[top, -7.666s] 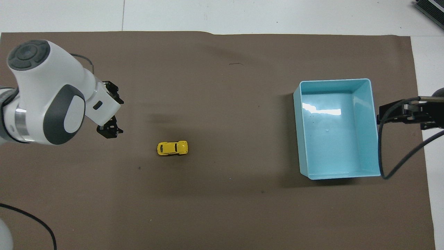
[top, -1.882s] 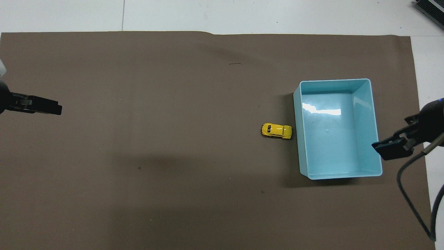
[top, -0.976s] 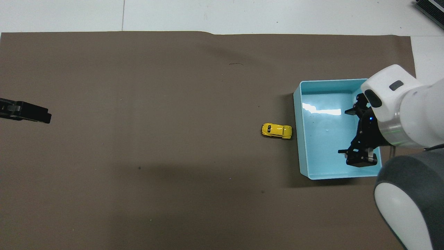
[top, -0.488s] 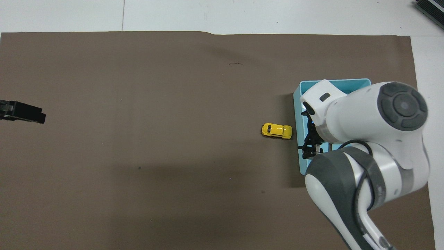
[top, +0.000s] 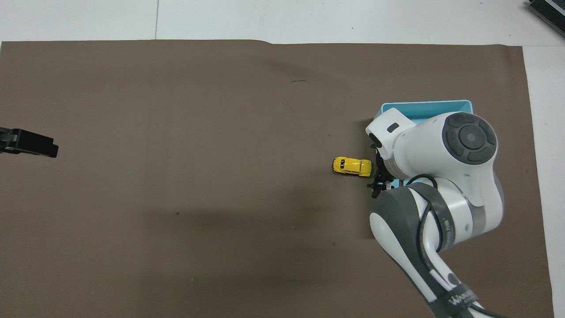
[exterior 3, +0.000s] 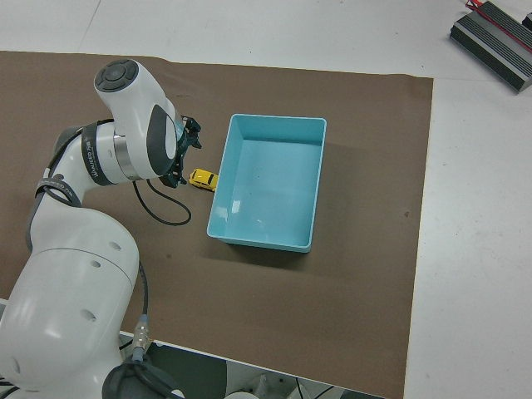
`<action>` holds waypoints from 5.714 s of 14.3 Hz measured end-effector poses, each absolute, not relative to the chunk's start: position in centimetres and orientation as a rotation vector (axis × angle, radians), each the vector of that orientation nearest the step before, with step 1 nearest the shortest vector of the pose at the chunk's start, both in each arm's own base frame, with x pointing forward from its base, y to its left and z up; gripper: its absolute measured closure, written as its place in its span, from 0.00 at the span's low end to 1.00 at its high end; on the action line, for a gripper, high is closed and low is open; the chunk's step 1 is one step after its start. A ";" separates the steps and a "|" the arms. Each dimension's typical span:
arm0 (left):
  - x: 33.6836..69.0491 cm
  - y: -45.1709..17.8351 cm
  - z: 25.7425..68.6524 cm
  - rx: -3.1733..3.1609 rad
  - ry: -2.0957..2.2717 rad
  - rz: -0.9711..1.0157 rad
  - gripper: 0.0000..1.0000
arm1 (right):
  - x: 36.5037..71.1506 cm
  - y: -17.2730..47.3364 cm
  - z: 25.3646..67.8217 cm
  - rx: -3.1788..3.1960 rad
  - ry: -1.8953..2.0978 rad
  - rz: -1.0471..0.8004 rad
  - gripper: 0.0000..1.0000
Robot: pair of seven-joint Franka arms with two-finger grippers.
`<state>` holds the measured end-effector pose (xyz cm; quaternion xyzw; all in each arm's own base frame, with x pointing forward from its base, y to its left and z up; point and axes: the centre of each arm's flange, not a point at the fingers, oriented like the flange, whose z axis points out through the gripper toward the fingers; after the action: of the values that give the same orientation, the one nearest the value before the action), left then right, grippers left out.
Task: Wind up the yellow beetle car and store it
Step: 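Reach the right gripper over the bin toward the yellow car, then grasp the yellow car with the right gripper and lift it into the bin, then lower the car into the bin and open the right gripper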
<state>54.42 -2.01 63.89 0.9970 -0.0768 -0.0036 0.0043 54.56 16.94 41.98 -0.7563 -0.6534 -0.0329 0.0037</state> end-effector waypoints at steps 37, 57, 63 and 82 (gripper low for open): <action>54.1 -2.2 63.7 3.122 -0.247 -0.052 0.00 | 56.9 22.8 35.0 -2.380 -2.059 -0.160 0.55; 54.0 -2.7 63.6 3.121 -0.261 -0.061 0.00 | 57.0 1.0 40.1 -2.257 -2.168 0.060 0.55; 54.0 -2.9 63.6 3.120 -0.266 -0.063 0.00 | 54.9 0.9 34.8 -2.264 -2.179 0.036 0.55; 54.0 -3.2 63.5 3.120 -0.274 -0.066 0.00 | 58.0 1.8 49.0 -2.375 -2.045 0.059 0.00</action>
<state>53.98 -3.18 63.53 0.9959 -0.0875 -0.0211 0.0046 57.95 1.82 48.98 -0.7576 -0.6525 0.0187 0.0034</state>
